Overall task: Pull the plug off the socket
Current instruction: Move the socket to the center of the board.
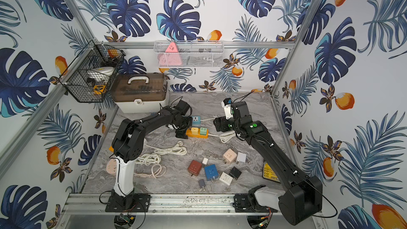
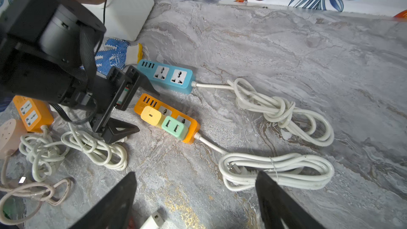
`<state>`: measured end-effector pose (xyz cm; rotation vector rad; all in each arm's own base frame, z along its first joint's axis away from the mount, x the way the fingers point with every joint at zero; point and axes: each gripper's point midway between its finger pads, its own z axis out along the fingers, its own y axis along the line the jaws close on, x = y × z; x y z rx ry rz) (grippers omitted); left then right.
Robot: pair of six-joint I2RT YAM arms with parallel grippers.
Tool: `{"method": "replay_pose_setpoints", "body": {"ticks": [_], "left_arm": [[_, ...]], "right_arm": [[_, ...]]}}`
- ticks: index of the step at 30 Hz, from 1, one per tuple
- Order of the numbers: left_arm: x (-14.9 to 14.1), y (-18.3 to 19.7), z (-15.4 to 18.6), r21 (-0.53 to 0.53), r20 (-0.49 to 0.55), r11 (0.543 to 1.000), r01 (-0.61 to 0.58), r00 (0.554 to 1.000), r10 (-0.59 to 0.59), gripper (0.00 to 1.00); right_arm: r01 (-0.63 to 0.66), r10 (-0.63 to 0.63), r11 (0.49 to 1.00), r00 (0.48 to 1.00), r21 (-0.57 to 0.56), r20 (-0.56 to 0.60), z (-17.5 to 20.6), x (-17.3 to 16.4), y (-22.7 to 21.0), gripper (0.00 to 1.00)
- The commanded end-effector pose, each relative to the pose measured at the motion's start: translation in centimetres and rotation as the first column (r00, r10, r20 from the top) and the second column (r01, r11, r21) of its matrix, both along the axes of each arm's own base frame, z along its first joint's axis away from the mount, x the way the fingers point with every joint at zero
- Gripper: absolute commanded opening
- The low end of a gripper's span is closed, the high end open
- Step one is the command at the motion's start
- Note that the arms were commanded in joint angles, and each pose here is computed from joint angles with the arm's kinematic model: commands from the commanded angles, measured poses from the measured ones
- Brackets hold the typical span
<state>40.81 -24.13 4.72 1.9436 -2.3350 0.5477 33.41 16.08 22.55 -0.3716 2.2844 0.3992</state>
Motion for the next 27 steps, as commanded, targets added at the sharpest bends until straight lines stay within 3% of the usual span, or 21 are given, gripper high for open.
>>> {"method": "replay_pose_setpoints", "body": {"ticks": [1,10,27], "left_arm": [[-0.8,0.3,-0.8,0.026,-0.053,1.0,-0.008,0.999,0.009,0.9],[-1.4,0.5,-2.2,0.057,-0.108,0.998,-0.01,0.994,0.016,0.79],[-2.6,2.7,-3.1,0.136,-0.145,0.991,0.01,0.989,0.01,0.34]], "right_arm": [[-0.031,0.03,0.999,0.999,0.01,0.038,0.6,-0.4,0.2,0.85],[-0.145,0.141,0.989,0.984,0.029,0.112,0.9,-2.4,1.0,0.85],[-0.309,0.308,0.951,0.951,0.013,0.037,-2.2,-4.8,3.6,0.78]]}}
